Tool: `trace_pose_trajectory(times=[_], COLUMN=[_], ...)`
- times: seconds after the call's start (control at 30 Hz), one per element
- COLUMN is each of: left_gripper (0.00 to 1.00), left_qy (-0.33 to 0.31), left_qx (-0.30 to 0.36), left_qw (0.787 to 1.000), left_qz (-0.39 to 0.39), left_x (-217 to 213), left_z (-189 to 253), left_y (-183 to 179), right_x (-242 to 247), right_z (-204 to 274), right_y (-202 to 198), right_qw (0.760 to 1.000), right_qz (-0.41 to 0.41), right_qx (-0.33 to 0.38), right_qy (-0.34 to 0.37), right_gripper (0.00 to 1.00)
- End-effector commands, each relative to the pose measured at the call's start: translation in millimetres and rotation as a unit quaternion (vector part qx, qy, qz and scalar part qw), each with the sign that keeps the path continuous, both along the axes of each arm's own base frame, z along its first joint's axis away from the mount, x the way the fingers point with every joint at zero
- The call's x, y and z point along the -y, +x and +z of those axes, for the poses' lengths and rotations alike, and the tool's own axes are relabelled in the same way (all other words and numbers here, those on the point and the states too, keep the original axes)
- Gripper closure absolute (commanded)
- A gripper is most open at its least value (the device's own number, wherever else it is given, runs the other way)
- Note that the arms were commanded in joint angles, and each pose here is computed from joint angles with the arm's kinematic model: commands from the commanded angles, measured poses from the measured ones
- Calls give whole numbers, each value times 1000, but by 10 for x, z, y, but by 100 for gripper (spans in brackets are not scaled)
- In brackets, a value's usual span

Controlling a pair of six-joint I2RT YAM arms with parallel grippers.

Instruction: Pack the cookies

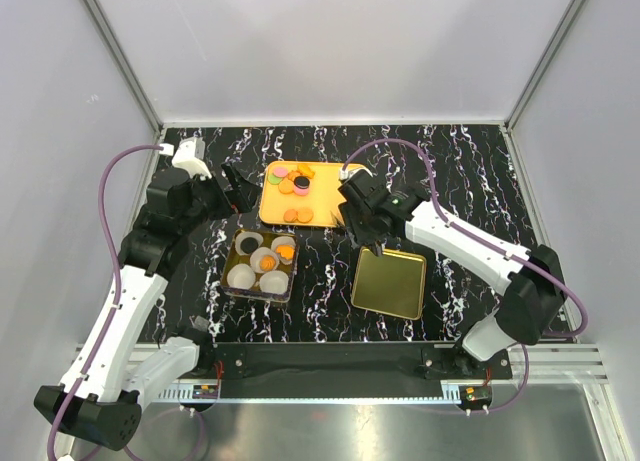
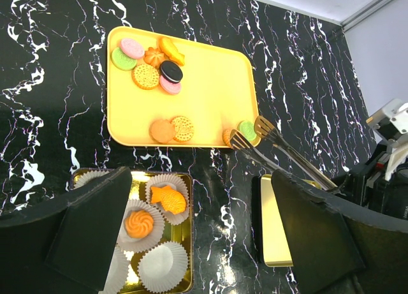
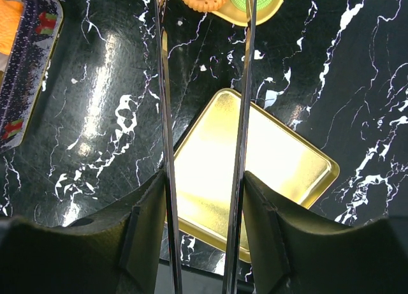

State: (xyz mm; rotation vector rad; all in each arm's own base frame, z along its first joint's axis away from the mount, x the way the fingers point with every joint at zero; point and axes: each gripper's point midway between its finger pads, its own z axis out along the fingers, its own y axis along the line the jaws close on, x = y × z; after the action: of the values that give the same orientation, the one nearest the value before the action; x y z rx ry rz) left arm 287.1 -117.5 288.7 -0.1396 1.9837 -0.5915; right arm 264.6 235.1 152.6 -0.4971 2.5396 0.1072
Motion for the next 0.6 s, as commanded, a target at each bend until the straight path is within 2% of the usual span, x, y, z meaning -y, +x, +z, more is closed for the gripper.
trace_pose_trajectory(times=[0.0, 0.57], left_gripper=[1, 1], left_qy=[-6, -6], left_qx=[24, 24], left_qw=[1000, 1000], left_qz=[-9, -7], left_x=[27, 20], left_z=[126, 109], left_y=[24, 26], right_x=[-59, -85], right_z=[99, -62], right_y=[83, 88], right_qw=[999, 999], right_qz=[-7, -9], right_qx=[17, -5], right_qy=[36, 44], right_gripper=[46, 48])
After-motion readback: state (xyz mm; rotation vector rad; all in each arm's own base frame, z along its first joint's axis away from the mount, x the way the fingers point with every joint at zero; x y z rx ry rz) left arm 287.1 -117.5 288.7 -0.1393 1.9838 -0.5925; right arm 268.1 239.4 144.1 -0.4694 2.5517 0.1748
